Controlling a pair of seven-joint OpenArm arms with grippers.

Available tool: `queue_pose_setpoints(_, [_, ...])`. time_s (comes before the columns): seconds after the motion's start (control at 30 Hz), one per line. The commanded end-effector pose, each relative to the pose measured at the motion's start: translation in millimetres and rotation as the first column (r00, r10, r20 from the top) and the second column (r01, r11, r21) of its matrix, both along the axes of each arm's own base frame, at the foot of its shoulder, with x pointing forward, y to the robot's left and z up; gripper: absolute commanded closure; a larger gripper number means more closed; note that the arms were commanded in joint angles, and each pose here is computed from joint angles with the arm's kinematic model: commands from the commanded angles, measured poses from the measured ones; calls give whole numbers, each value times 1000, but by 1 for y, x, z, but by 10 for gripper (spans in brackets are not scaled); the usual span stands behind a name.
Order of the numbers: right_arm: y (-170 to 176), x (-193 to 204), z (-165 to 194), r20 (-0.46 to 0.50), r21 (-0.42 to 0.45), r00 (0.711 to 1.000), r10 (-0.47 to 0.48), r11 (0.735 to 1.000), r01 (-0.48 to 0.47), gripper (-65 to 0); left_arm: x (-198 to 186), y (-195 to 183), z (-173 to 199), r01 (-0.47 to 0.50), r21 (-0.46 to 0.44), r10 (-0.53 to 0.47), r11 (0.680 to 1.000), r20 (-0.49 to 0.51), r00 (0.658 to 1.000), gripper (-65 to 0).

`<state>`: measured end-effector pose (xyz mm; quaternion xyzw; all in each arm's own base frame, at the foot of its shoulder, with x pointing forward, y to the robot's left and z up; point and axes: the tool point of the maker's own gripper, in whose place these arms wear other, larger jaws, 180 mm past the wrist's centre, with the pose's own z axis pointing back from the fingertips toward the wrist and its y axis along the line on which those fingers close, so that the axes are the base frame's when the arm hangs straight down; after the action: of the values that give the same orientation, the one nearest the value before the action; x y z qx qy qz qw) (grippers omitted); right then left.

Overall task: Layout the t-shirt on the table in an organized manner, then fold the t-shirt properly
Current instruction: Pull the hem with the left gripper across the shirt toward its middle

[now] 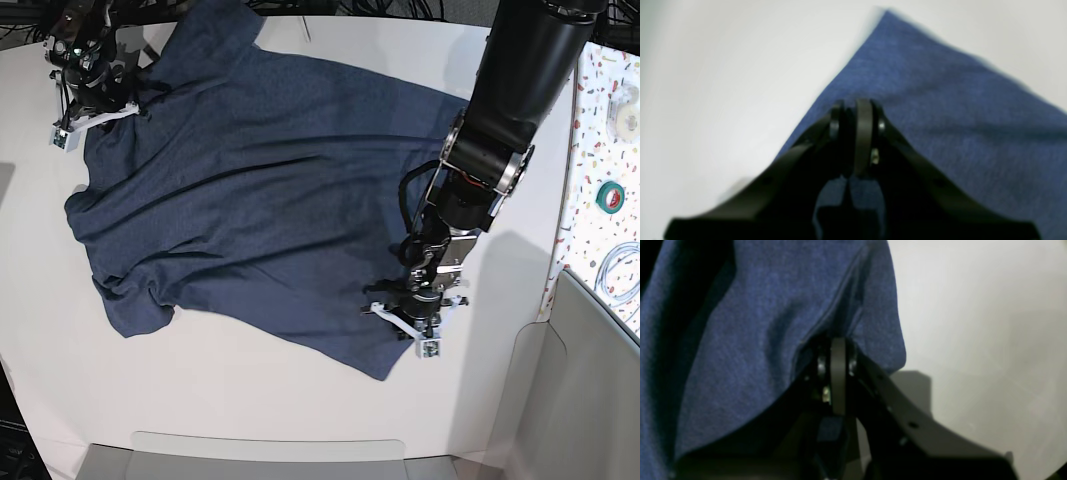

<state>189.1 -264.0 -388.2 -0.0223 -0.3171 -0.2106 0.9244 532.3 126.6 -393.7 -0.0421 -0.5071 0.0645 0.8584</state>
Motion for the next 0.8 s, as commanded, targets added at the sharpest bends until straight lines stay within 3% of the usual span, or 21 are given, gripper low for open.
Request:
queue_pose_setpoints(0.0, [-4, -5, 2, -9, -16, 1000, 1, 1000, -1, 0, 16, 23, 25, -52, 35, 50, 998, 67, 996, -54])
queue_pose_setpoints(0.27, [-37, -27, 7, -25, -60, 995, -95, 994, 93, 0, 1, 103, 22, -226, 163, 214, 960, 87, 973, -54])
queue_pose_setpoints(0.5, [-43, -23, 20, 6, -87, 995, -96, 992, 96, 0, -3, 105, 18, -227, 170, 215, 959, 88, 973, -54])
queue_pose_setpoints(0.67, [-38, -2, 55, 105, -130, 993, -55, 989, 68, 0, -2, 103, 19, -228, 160, 216, 960, 91, 972, -54])
queue_pose_setpoints(0.77, [-36, 18, 68, 165, -107, 985, -56, 991, 74, -68, 8, 91, 34, -210, 133, 193, 969, 133, 972, -53])
